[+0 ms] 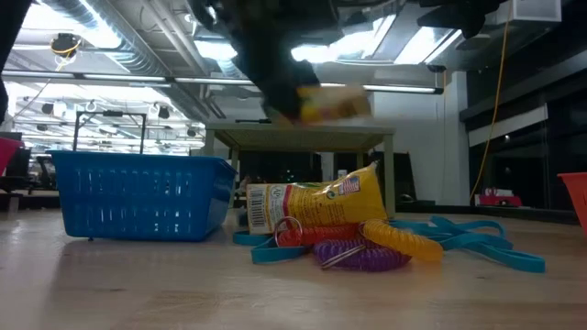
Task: Pick & Place Office Desk Supplies
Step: Put the top yellow box of crayons into the blue bin
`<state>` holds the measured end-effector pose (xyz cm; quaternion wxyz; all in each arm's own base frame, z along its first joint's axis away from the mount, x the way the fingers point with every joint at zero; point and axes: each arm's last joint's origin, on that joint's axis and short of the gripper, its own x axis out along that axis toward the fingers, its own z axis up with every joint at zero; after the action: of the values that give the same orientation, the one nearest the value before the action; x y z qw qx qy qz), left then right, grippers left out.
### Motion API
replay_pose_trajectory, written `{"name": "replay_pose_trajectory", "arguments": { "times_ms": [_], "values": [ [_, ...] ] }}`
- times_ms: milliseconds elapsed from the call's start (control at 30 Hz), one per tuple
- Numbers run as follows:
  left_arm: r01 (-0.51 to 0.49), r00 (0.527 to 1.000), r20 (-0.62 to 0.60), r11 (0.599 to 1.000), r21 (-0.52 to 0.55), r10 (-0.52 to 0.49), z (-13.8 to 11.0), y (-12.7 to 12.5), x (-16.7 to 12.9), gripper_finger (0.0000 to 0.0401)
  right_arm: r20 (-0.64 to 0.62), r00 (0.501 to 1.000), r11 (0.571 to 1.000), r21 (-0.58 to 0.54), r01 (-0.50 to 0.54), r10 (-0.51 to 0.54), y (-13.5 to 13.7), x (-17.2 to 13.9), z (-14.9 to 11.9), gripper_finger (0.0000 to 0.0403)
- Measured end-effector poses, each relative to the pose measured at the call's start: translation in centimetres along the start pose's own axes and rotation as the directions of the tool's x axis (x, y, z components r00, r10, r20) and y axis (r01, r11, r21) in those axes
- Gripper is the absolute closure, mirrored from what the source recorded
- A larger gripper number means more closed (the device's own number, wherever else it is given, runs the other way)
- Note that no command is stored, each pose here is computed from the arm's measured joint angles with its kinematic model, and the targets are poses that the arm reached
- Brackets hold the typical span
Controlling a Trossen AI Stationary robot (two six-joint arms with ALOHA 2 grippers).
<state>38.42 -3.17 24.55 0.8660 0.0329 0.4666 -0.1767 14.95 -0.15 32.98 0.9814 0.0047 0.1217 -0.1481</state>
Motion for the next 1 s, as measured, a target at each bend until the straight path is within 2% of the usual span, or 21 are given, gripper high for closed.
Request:
{"name": "replay_pose_trajectory", "arguments": {
  "times_ms": [67, 200, 333, 467, 567, 733, 833, 1000],
  "values": [
    [0.016, 0.998, 0.068, 1.000, 0.004, -0.016, -0.6, -0.4, -0.9, 0.0345, -0.005, 1.000, 1.000, -0.002, 0.000, 0.000, 0.0, 0.0, 0.0, 0.0153],
    [-0.013, 0.980, 0.199, 0.999, -0.041, 0.021, -3.2, -1.1, -2.7, 0.0345, -0.005, 1.000, 1.000, -0.003, 0.000, 0.000, 0.0, 0.0, -0.1, 0.0153],
    [-0.079, 0.955, 0.277, 0.993, -0.093, 0.102, -6.7, -1.8, -4.0, 0.0345, -0.005, 1.000, 1.000, -0.004, 0.000, 0.000, 0.0, 0.0, 0.0, 0.0153],
    [-0.122, 0.956, 0.247, 0.979, -0.164, 0.161, -10.5, -2.8, -4.2, 0.0345, -0.003, 1.000, 1.000, 0.000, 0.002, -0.002, 0.0, 0.0, 0.0, 0.0153],
    [-0.131, 0.953, 0.242, 0.968, -0.214, 0.182, -12.4, -3.3, -3.6, 0.0345, -0.002, 1.000, 1.000, 0.000, 0.003, -0.003, 0.0, 0.0, 0.0, 0.0153],
    [-0.102, 0.955, 0.247, 0.964, -0.247, 0.164, -13.1, -4.0, -2.7, 0.0344, -0.001, 1.000, 1.000, 0.001, 0.004, -0.004, 0.0, 0.0, 0.0, 0.0153],
    [-0.103, 0.975, 0.163, 0.954, -0.282, 0.154, -13.8, -4.3, -2.3, 0.0339, -0.002, 1.000, 1.000, 0.001, 0.003, -0.003, 0.0, 0.0, 0.0, 0.0153],
    [-0.189, 0.975, 0.041, 0.916, -0.353, 0.217, -14.9, -4.4, -2.1, 0.0333, -0.002, 1.000, 1.000, -0.001, 0.003, -0.003, 0.0, 0.0, 0.0, 0.0153]
  ]
}}
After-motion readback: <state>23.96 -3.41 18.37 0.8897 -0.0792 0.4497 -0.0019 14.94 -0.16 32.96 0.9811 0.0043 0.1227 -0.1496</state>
